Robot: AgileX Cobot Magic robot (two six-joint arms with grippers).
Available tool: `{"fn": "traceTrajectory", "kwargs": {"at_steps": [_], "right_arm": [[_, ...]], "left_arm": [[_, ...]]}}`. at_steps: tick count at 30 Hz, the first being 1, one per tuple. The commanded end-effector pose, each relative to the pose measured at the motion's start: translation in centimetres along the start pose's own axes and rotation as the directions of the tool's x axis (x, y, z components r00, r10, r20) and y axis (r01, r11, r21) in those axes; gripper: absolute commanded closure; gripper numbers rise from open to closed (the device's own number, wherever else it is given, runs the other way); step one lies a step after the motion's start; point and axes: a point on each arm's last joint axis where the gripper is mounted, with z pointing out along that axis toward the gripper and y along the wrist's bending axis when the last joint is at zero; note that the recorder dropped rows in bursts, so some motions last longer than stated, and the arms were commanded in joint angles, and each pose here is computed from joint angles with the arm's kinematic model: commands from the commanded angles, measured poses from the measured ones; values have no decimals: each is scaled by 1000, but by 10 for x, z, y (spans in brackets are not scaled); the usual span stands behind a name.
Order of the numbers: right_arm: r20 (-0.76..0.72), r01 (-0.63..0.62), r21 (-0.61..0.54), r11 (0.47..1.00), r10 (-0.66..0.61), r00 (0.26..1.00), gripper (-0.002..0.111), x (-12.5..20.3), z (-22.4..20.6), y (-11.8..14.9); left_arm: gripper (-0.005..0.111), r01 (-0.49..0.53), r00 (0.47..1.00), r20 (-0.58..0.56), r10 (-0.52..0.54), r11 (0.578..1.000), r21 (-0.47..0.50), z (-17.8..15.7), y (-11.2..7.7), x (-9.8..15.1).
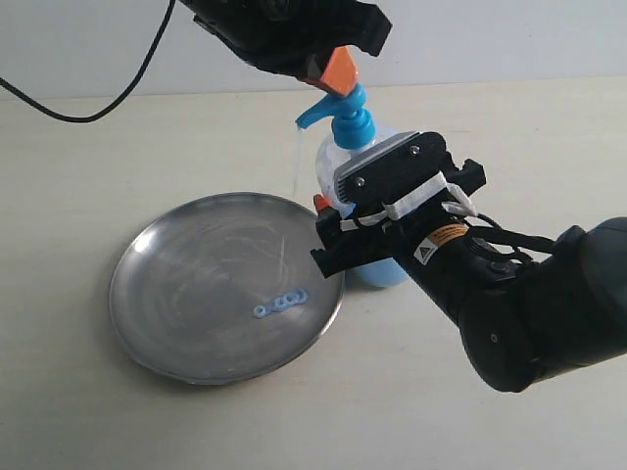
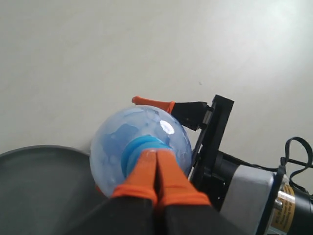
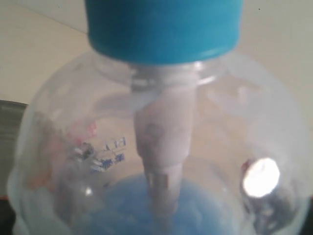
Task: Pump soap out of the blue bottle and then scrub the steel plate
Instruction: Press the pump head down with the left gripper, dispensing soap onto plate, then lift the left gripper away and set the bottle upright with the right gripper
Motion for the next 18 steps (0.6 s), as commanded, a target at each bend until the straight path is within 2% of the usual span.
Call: {"fn": "traceTrajectory", "kwargs": {"at_steps": [1, 6, 10, 14, 18], "right_arm": [[112, 50, -54, 997, -44, 993, 108, -13, 0, 8], [96, 25, -23, 999, -23, 995, 108, -12, 1, 5], [82, 27, 10, 1000, -28, 996, 108, -10, 1, 2], [72, 13, 30, 999, -15, 997, 108, -10, 1, 0], [65, 1, 45, 999, -4, 998, 108, -9, 1, -2]], "left_arm": [[107, -13, 965, -261, 6, 1000, -24, 38, 11, 33], [107, -44, 986, -160, 38, 998, -35, 11, 5, 23], [107, -113, 993, 32, 115, 991, -71, -41, -7, 9], [107, -162, 948, 250, 195, 976, -145, -115, -22, 4], [107, -163, 919, 331, 216, 970, -181, -163, -31, 15]]}}
